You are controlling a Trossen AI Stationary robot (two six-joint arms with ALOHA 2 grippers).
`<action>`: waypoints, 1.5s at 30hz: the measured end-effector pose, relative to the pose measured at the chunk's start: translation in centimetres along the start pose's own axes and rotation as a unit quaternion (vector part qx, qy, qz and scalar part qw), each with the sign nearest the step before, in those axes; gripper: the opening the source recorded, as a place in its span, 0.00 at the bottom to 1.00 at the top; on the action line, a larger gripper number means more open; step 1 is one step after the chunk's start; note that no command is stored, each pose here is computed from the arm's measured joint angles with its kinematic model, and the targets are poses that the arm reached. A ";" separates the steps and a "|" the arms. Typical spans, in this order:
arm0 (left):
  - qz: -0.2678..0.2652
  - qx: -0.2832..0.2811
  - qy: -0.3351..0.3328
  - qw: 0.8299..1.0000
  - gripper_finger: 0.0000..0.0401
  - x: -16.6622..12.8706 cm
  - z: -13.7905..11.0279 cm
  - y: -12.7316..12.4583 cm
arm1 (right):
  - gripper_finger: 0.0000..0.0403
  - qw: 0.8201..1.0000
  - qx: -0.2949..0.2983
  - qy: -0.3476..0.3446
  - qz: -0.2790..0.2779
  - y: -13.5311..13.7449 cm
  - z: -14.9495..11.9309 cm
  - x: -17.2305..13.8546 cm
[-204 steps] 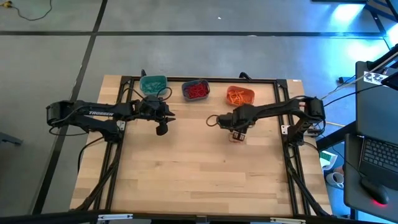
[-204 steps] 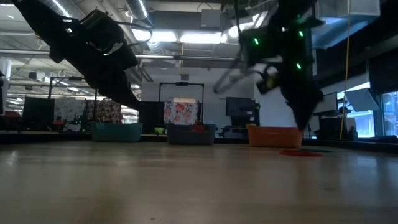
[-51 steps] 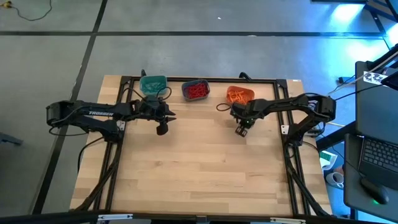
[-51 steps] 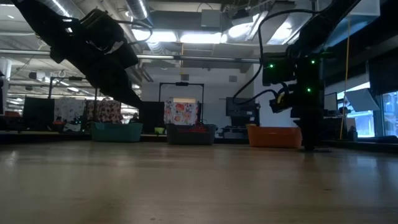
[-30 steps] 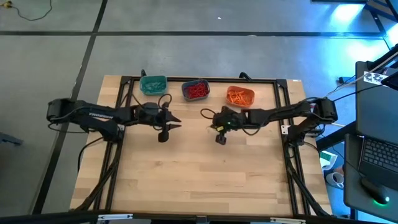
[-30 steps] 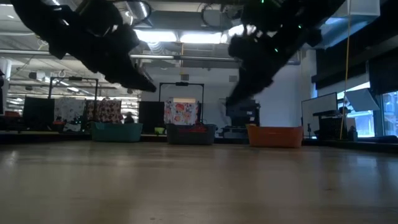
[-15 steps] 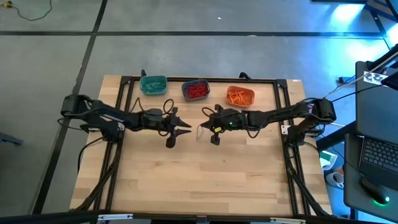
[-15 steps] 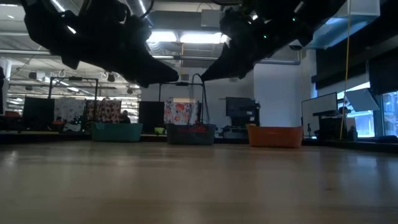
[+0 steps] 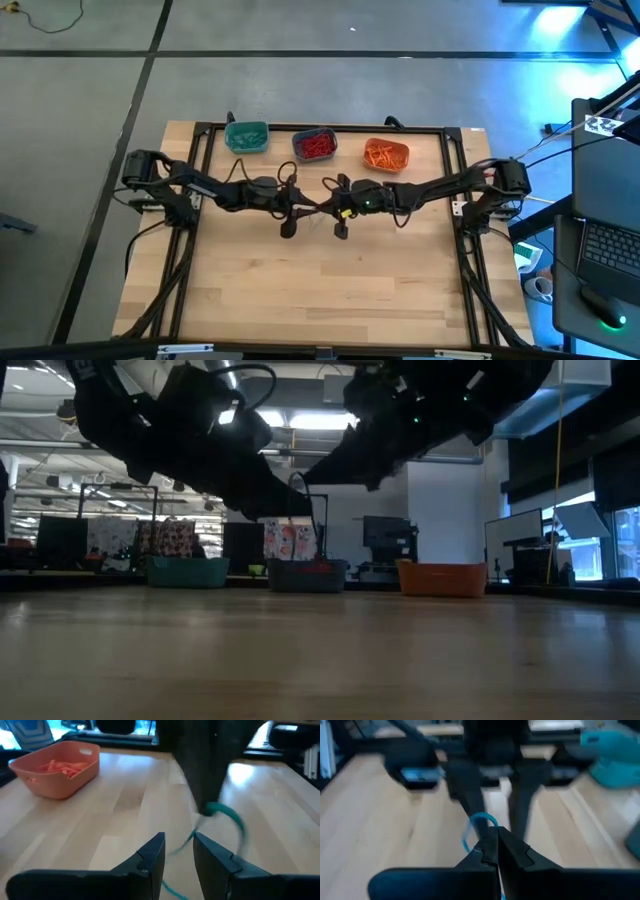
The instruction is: Sort rubber bands into baskets
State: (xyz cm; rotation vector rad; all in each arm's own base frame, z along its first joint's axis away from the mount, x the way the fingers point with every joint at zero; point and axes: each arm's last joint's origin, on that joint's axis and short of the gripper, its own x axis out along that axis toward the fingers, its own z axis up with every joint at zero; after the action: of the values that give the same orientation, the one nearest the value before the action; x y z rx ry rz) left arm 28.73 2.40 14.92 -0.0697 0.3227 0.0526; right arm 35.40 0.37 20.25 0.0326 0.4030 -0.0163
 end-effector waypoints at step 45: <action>0.331 0.143 0.088 0.929 0.01 -8.6 4.6 3.5 | 0.34 0.994 0.017 0.106 -0.023 0.6 0.7 -4.9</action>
State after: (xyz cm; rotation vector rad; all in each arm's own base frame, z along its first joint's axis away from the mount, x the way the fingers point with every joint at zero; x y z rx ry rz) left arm 21.79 5.91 21.82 0.3300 0.5194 0.6731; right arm 31.19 1.00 22.84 0.0595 0.6166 -0.0652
